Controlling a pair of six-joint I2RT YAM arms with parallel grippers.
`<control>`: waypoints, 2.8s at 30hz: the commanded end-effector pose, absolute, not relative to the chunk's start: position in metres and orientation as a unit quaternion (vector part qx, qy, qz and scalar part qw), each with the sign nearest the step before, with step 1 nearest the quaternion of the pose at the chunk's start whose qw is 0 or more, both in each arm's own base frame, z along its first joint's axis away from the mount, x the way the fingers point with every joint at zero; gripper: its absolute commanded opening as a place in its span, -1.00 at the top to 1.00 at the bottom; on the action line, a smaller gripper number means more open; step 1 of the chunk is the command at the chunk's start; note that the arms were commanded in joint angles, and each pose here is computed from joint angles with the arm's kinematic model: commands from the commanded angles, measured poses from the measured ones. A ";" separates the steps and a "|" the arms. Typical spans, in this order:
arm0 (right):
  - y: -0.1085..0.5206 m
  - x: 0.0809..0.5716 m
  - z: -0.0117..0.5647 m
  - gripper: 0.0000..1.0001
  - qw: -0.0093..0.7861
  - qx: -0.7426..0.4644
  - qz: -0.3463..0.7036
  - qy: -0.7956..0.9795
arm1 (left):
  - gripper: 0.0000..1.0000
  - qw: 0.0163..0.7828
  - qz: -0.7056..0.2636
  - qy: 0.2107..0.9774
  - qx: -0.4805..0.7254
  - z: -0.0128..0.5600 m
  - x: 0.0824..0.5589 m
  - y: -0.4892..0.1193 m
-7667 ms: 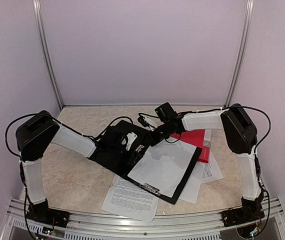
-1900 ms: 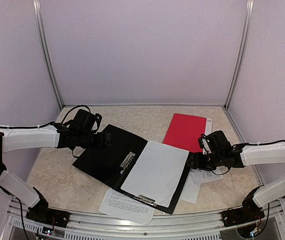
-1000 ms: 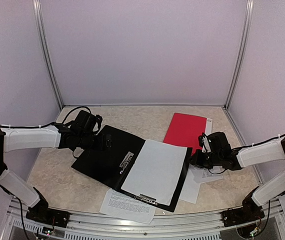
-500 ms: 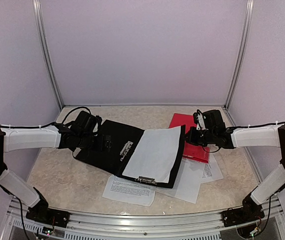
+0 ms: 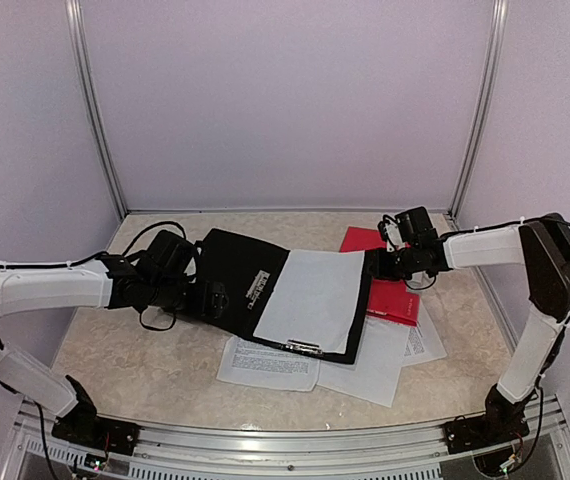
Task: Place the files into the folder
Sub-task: Move the folder with some files to the center of the board, then pick up the file from the center of the board.
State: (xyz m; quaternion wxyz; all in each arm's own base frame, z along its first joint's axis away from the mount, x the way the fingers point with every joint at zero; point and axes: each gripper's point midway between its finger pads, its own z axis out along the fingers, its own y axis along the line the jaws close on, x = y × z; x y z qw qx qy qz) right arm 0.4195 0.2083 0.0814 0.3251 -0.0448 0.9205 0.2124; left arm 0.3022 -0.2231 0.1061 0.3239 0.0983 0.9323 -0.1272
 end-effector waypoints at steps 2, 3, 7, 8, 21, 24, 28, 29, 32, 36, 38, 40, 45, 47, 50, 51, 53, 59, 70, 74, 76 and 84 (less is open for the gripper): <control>0.209 0.417 0.094 0.42 0.335 -0.085 0.200 0.917 | -0.83 0.244 -0.193 0.944 0.111 0.086 0.243 -0.253; 0.212 0.414 0.100 0.33 0.341 -0.094 0.199 0.914 | -0.80 0.231 -0.191 0.947 0.114 0.080 0.235 -0.257; 0.230 0.393 0.120 0.03 0.360 -0.135 0.186 0.904 | -0.69 0.193 -0.188 0.956 0.117 0.064 0.213 -0.270; 0.235 0.386 0.123 0.00 0.361 -0.145 0.181 0.903 | -0.66 0.176 -0.194 0.958 0.118 0.060 0.206 -0.275; 0.335 0.249 0.114 0.02 0.318 -0.298 0.306 0.847 | -0.55 0.100 -0.138 0.981 0.097 0.016 0.172 -0.274; 0.352 0.222 0.104 0.04 0.301 -0.328 0.317 0.837 | -0.50 0.089 -0.130 0.983 0.095 0.009 0.166 -0.273; 0.367 0.198 0.090 0.13 0.279 -0.350 0.330 0.831 | -0.32 0.081 -0.119 0.985 0.091 -0.001 0.162 -0.271; 0.370 0.193 0.087 0.16 0.274 -0.351 0.334 0.831 | -0.28 0.080 -0.119 0.985 0.091 -0.002 0.160 -0.272; 0.374 0.181 0.079 0.24 0.261 -0.355 0.340 0.830 | -0.16 0.073 -0.108 0.987 0.089 -0.009 0.153 -0.271; 0.372 0.164 0.065 0.33 0.239 -0.364 0.344 0.832 | -0.03 0.089 -0.075 0.990 0.078 -0.016 0.154 -0.265; 0.368 0.157 0.059 0.36 0.229 -0.367 0.341 0.834 | 0.08 0.091 -0.063 0.991 0.074 -0.020 0.153 -0.262; 0.365 0.151 0.051 0.38 0.219 -0.369 0.339 0.837 | 0.17 0.095 -0.056 0.991 0.073 -0.023 0.153 -0.261; 0.360 0.144 0.037 0.41 0.204 -0.369 0.334 0.843 | 0.46 0.110 -0.045 0.990 0.071 -0.022 0.154 -0.260; 0.361 0.143 0.034 0.42 0.202 -0.370 0.333 0.844 | 0.62 0.116 -0.043 0.990 0.071 -0.019 0.155 -0.260; 0.362 0.144 0.034 0.42 0.204 -0.370 0.331 0.844 | 0.87 0.121 -0.043 0.989 0.072 -0.013 0.158 -0.261; 0.363 0.145 0.035 0.42 0.206 -0.371 0.329 0.844 | 0.94 0.123 -0.041 0.989 0.074 -0.010 0.158 -0.261; 0.363 0.148 0.036 0.43 0.209 -0.371 0.322 0.846 | 1.00 0.128 -0.039 0.988 0.077 -0.003 0.161 -0.262; 0.360 0.170 0.048 0.44 0.237 -0.361 0.269 0.861 | 1.00 0.138 -0.043 0.984 0.103 0.028 0.166 -0.271; 0.364 0.189 0.047 0.28 0.247 -0.416 0.192 0.854 | 1.00 0.125 -0.031 0.980 0.153 0.082 0.159 -0.265; 0.368 0.196 0.059 0.12 0.265 -0.446 0.171 0.838 | 1.00 0.125 -0.023 0.978 0.163 0.097 0.158 -0.258; 0.367 0.199 0.060 0.10 0.269 -0.455 0.156 0.835 | 1.00 0.121 -0.015 0.978 0.169 0.105 0.155 -0.252; 0.369 0.205 0.056 0.09 0.266 -0.460 0.140 0.835 | 1.00 0.081 0.015 0.982 0.169 0.153 0.122 -0.211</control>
